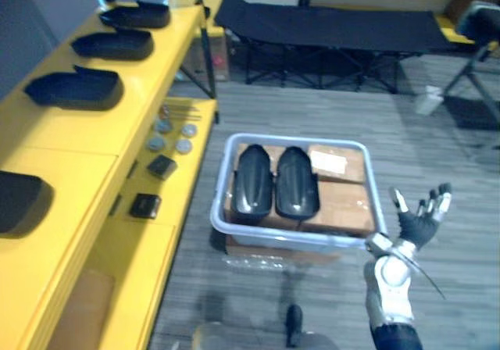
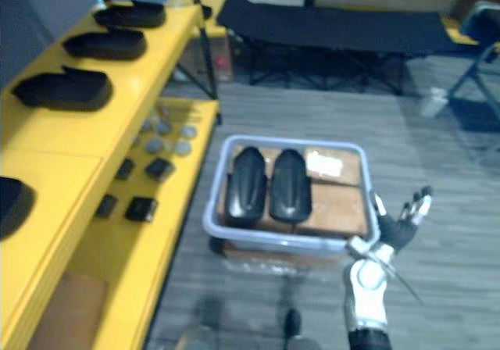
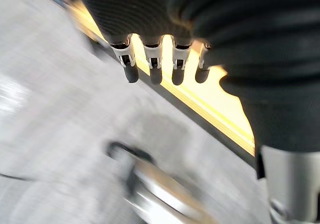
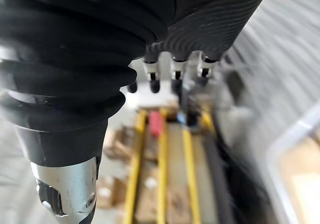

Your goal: Walk over and take plastic housings, then place them on the shelf

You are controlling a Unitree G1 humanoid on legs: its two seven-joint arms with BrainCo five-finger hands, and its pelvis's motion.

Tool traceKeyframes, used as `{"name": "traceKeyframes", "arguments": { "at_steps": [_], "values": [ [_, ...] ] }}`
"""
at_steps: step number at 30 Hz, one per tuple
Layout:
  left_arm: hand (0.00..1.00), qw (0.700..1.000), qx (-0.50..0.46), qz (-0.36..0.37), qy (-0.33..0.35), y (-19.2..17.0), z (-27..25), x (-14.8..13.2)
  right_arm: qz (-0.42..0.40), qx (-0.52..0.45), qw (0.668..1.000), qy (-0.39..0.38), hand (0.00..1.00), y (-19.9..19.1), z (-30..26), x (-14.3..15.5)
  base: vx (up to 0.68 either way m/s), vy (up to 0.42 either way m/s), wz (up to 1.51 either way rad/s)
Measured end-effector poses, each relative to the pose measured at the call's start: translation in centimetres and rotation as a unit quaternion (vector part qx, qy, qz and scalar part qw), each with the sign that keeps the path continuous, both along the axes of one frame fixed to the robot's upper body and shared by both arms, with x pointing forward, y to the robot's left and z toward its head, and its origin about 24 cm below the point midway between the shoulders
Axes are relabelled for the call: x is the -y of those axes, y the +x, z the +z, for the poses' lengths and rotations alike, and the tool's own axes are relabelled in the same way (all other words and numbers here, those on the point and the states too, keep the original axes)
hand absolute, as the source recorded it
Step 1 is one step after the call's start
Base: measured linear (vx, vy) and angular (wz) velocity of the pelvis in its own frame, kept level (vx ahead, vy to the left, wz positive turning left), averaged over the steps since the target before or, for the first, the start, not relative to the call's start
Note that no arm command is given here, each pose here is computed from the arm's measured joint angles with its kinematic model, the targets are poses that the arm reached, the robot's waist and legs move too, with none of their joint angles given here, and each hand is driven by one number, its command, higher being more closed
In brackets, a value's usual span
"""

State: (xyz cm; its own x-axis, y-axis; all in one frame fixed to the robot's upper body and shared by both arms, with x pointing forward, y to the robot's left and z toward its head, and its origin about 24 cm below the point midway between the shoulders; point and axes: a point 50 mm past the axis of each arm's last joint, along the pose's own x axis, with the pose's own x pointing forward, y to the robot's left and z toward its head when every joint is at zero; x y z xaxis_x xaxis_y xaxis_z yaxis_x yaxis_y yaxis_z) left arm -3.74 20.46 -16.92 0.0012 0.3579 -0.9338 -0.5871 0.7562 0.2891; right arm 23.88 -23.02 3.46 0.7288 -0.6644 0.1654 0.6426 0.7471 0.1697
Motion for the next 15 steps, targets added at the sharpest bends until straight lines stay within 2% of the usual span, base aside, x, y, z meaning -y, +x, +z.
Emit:
{"name": "traceKeyframes", "arguments": {
  "at_steps": [3, 5, 8, 10, 15],
  "values": [
    [0.00, 0.999, -0.003, 0.010, -0.049, -0.9, -0.3, 2.8, 0.002, -0.008, 1.000, 0.000, 0.00, 0.8, 0.4, 0.1, 0.05, -0.020, 0.03],
    [0.00, 0.997, 0.032, -0.027, -0.073, 1.0, -0.4, 3.7, -0.003, -0.022, 1.000, -0.001, 0.00, 1.0, 0.4, 0.4, 0.02, 0.074, 0.24],
    [0.00, 0.991, 0.079, -0.096, -0.042, 3.5, 0.0, 1.1, -0.056, -0.038, 0.998, 0.005, 0.00, 0.5, 0.3, 2.0, -0.03, 0.084, 0.59],
    [0.00, 0.986, 0.110, -0.119, -0.030, 5.5, 0.3, 0.6, -0.088, -0.047, 0.995, 0.012, 0.00, 0.2, 0.2, 2.6, -0.04, 0.063, 0.49],
    [0.00, 0.978, 0.177, -0.111, -0.008, 9.1, 1.1, -0.3, -0.144, -0.070, 0.986, 0.036, 0.00, -0.2, -0.4, 3.0, -0.04, 0.035, 0.21]
  ]
}}
